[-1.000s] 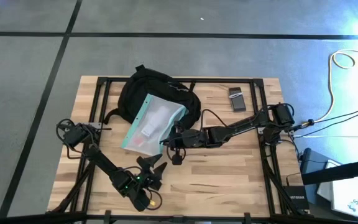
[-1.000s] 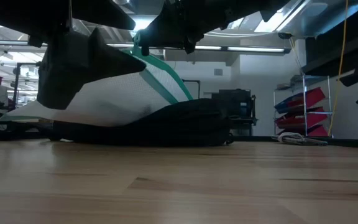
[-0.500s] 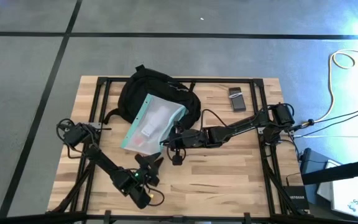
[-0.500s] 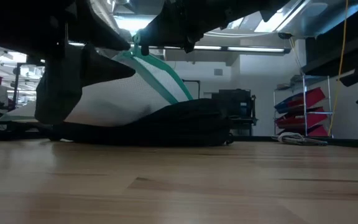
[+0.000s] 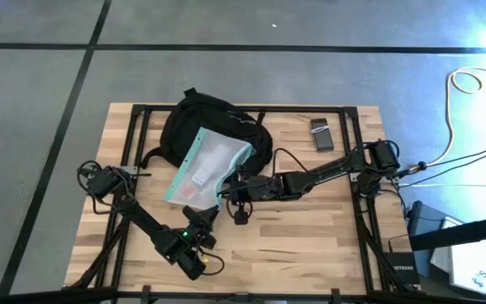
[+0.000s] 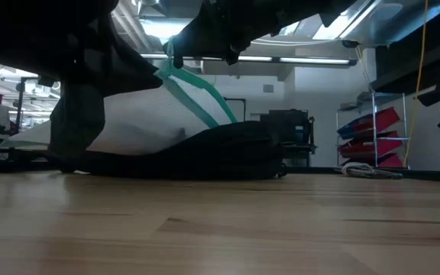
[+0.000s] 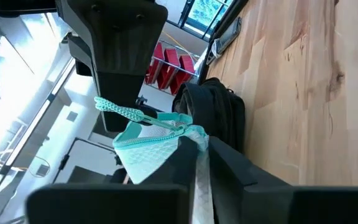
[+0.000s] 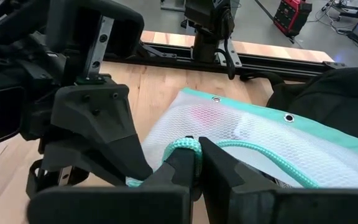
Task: Unpack backpack
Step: Close the blue zip bag
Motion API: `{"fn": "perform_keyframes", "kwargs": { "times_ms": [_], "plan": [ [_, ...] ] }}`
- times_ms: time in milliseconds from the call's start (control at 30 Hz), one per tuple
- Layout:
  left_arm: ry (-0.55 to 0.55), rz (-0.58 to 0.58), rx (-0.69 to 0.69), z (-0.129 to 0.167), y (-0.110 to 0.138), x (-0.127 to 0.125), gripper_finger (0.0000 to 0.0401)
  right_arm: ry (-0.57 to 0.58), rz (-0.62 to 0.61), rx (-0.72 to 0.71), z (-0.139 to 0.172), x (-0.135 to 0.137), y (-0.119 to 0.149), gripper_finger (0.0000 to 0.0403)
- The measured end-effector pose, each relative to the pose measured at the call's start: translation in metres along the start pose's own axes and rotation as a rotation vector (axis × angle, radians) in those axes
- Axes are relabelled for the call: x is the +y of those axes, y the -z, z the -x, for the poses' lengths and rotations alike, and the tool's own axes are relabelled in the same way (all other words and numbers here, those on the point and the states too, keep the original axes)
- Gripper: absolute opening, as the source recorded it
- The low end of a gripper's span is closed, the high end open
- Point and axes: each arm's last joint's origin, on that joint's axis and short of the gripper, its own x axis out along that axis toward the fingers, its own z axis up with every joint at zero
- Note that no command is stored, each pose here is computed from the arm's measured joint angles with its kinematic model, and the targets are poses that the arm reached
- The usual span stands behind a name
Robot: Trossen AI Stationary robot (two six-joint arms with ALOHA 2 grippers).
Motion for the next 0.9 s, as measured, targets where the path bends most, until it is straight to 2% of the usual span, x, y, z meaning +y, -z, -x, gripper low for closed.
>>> {"fn": "perform_keyframes", "kwargs": {
  "times_ms": [267,500,667,900],
  "plan": [
    [0.0,0.044,0.0,0.0,0.0,0.0,0.0001,-0.001,0.002,0.008,0.0,0.0,0.001,0.0],
    [0.004,0.3,-0.002,0.001,-0.009,0.022,0.0,0.022,0.014,0.068,0.0,0.0,0.007,0.0],
    [0.018,0.311,-0.018,0.008,-0.014,0.035,0.0,0.051,0.021,0.112,0.004,-0.005,0.007,0.0],
    [0.03,0.336,-0.039,0.016,-0.015,0.037,0.0,0.116,0.044,0.14,0.017,-0.017,-0.001,0.0]
  ]
}}
